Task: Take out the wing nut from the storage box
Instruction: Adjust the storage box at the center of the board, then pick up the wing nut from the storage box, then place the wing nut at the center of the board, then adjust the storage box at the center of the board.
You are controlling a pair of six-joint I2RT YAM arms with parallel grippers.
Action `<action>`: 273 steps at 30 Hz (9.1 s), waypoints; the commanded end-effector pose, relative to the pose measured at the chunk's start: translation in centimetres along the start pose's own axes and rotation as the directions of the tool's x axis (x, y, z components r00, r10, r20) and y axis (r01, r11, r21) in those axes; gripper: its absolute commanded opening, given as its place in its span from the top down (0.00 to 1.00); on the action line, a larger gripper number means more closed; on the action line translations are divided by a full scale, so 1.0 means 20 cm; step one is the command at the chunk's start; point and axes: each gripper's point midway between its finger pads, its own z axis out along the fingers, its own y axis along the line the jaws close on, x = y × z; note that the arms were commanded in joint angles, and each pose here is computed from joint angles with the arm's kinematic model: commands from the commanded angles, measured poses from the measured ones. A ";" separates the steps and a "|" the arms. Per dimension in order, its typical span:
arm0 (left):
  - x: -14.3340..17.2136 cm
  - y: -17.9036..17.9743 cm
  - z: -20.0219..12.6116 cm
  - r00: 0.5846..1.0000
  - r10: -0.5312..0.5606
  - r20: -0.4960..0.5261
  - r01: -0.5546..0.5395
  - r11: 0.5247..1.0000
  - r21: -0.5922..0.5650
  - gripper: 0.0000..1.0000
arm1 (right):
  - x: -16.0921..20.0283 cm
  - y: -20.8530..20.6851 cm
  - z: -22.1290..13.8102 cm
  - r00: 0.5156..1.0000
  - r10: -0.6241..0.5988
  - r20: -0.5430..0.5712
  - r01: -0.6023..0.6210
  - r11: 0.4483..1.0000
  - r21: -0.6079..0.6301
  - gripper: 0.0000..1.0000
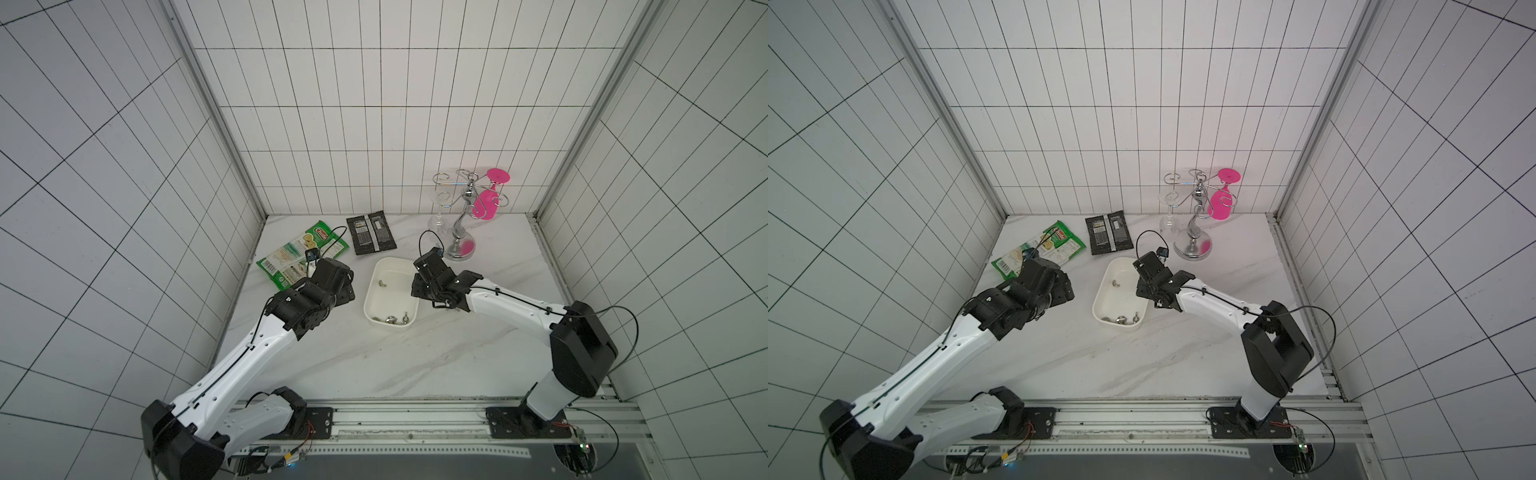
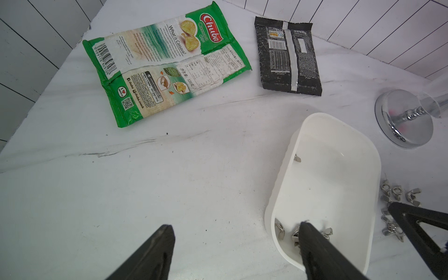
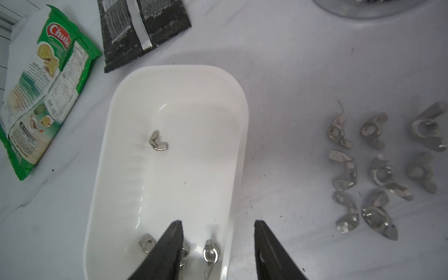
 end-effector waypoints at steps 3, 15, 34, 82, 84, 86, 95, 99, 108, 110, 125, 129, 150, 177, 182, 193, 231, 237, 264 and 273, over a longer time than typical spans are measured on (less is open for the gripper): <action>-0.01 -0.01 0.00 1.000 0.008 0.020 -0.008 1.000 0.006 0.16 | -0.05 0.13 -0.04 0.946 -0.322 -0.027 0.321 0.946 -0.054 0.46; -0.01 0.02 -0.01 0.999 0.017 0.033 -0.016 1.000 -0.003 0.16 | 0.14 0.29 0.25 0.733 -0.658 -0.172 0.611 0.748 -0.259 0.52; 0.05 0.00 0.07 0.999 0.036 -0.033 -0.037 0.999 -0.026 0.16 | 0.04 0.42 0.57 0.759 -0.647 -0.069 0.619 0.750 -0.232 0.56; 0.04 0.01 0.05 0.999 0.029 -0.014 -0.029 0.999 -0.029 0.16 | 0.13 0.40 0.70 0.779 -0.621 -0.089 0.574 0.763 -0.298 0.89; 0.04 0.01 0.05 0.999 0.029 -0.016 -0.030 0.999 -0.028 0.16 | 0.10 0.40 0.65 0.788 -0.611 -0.073 0.568 0.767 -0.298 0.90; 0.04 0.00 0.06 0.999 0.029 -0.019 -0.029 0.999 -0.029 0.16 | 0.07 0.41 0.59 0.799 -0.599 -0.051 0.560 0.773 -0.299 0.91; 0.05 0.00 0.08 0.999 0.034 -0.033 -0.035 0.999 -0.033 0.16 | -0.05 0.37 0.28 0.858 -0.513 0.040 0.502 0.817 -0.285 0.92; 0.05 -0.03 0.09 0.998 0.036 -0.046 -0.037 0.999 -0.024 0.16 | -0.10 0.25 0.17 0.888 -0.458 0.045 0.453 0.855 -0.252 0.92; 0.04 -0.04 0.09 0.998 0.033 -0.046 -0.033 0.999 -0.015 0.16 | -0.08 -0.22 0.01 0.942 -0.334 -0.023 0.330 0.939 -0.099 0.92; 0.04 -0.05 0.09 0.998 0.035 -0.043 -0.035 0.999 -0.013 0.16 | -0.05 -0.34 -0.01 0.952 -0.302 -0.046 0.299 0.952 -0.064 0.93; 0.02 -0.08 0.10 0.998 0.041 -0.048 -0.041 0.999 -0.003 0.16 | 0.15 -0.81 0.00 0.984 -0.119 -0.134 0.133 0.986 0.099 0.93; 0.01 -0.09 0.10 0.998 0.041 -0.047 -0.041 0.999 0.000 0.16 | 0.17 -0.87 0.05 0.985 -0.085 -0.152 0.103 0.987 0.119 0.93; 0.00 -0.08 0.09 0.998 0.050 -0.039 -0.050 0.999 -0.010 0.16 | 0.23 -0.93 0.20 0.982 -0.034 -0.188 0.062 0.987 0.146 0.90; 0.03 -0.05 0.10 0.998 0.039 -0.045 -0.041 0.999 -0.030 0.16 | -0.03 -0.63 -0.08 0.998 -0.048 -0.046 0.049 0.999 0.023 0.56; 0.03 -0.05 0.10 0.998 0.033 -0.049 -0.035 0.999 -0.029 0.16 | -0.09 -0.40 -0.08 1.000 0.005 0.008 -0.004 0.996 -0.093 0.48; 0.02 0.00 0.07 0.999 0.035 -0.022 -0.036 0.998 -0.043 0.16 | 0.03 -0.12 0.17 0.990 -0.095 -0.106 0.080 0.988 -0.134 0.44; -0.03 0.03 -0.02 0.992 0.126 -0.009 -0.127 0.990 -0.065 0.16 | 0.42 0.10 0.30 0.516 -0.814 -0.269 0.706 0.581 -0.405 0.91; -0.04 0.05 -0.05 0.989 0.146 -0.004 -0.146 0.987 -0.068 0.15 | 0.47 0.09 0.30 0.340 -0.911 -0.231 0.771 0.411 -0.487 0.94; -0.07 0.08 -0.07 0.990 0.141 0.021 -0.139 0.986 -0.090 0.14 | 0.27 0.31 0.09 0.260 -0.966 -0.014 0.874 0.242 -0.421 0.54; -0.08 0.09 -0.08 0.990 0.137 0.024 -0.134 0.987 -0.090 0.14 | 0.22 0.23 -0.22 0.342 -0.940 0.019 0.872 0.309 -0.380 0.52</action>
